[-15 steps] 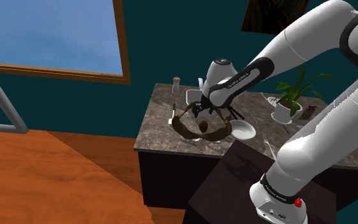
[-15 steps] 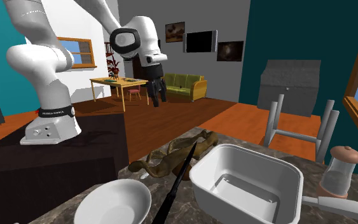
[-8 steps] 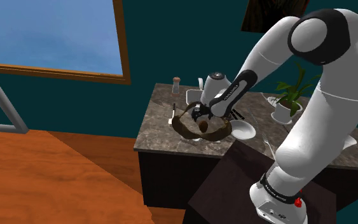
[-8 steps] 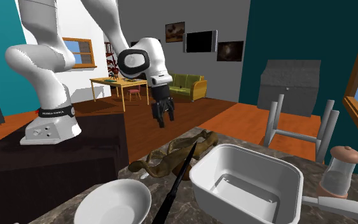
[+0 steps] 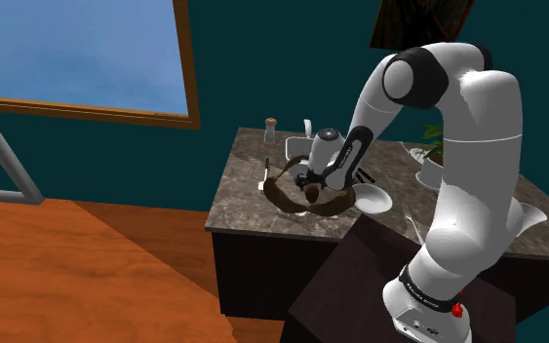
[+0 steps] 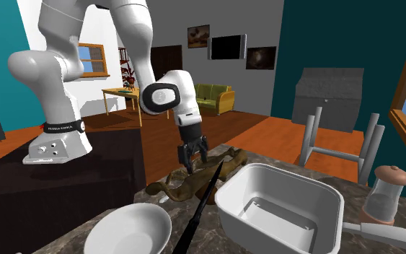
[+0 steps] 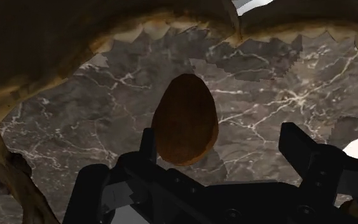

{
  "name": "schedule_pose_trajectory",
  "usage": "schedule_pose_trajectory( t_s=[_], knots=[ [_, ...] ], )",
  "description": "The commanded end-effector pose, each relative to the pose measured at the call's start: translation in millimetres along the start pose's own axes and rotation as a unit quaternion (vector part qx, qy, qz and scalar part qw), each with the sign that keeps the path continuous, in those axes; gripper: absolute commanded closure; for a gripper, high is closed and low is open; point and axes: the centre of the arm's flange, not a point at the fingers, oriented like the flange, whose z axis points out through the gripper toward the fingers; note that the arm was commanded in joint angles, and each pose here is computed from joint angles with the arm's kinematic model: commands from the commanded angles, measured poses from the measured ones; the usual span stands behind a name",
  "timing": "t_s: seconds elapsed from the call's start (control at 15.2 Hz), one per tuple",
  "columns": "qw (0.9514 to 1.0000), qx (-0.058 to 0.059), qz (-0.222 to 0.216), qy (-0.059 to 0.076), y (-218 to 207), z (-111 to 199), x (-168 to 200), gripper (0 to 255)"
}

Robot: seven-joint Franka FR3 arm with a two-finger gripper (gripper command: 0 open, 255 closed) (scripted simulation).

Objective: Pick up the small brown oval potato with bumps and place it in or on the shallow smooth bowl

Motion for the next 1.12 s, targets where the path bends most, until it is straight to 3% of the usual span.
schedule_pose_trajectory(
  t_s=[0.0,0.59,1.06],
  knots=[
    [0.9998,-0.007,0.020,0.004,9,25,4,0],
    [0.9995,-0.010,0.030,0.006,14,78,8,0],
    [0.9995,-0.010,0.030,0.006,14,78,8,0]
  ],
)
